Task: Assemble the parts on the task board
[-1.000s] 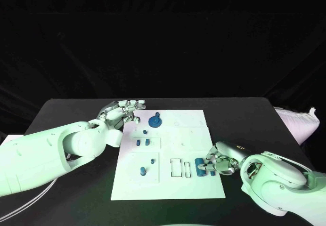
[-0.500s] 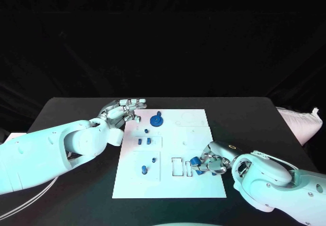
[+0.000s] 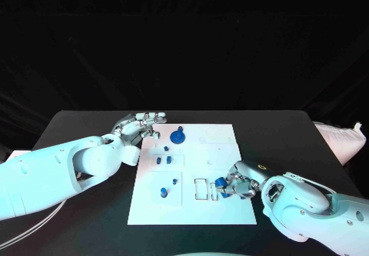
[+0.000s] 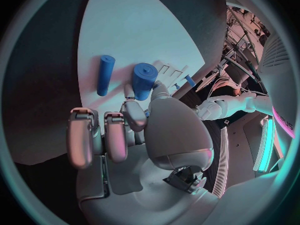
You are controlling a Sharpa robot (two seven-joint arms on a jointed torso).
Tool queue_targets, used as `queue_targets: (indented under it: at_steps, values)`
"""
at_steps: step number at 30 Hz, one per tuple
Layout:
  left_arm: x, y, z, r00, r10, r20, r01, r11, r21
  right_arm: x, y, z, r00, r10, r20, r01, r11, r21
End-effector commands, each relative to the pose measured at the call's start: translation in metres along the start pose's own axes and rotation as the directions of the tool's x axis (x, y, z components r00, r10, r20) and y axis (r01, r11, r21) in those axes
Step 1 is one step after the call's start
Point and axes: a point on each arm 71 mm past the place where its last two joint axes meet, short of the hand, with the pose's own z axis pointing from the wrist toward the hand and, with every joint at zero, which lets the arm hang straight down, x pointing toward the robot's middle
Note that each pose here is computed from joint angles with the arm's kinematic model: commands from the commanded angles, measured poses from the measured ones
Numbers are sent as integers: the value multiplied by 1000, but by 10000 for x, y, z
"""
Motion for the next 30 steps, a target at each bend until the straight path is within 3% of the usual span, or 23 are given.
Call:
queue_targets:
  at_steps: [1,6,13,21,30]
  values:
    - [26,2,0,1000,-11,-22,11,1000,2,59,-83,-46,998,70,-4,-69,996,64]
    - [24,6,-2,1000,-11,-22,11,1000,2,-61,-61,-119,986,161,52,-164,984,67]
    - [27,12,-2,1000,-12,-23,12,1000,1,-171,-2,-164,969,235,73,-240,969,63]
    - [36,16,-1,1000,-13,-25,13,1000,1,-142,131,-145,957,290,33,-291,955,50]
    - [51,20,2,999,-15,-29,15,1000,0,-19,284,-64,958,280,-64,-277,960,45]
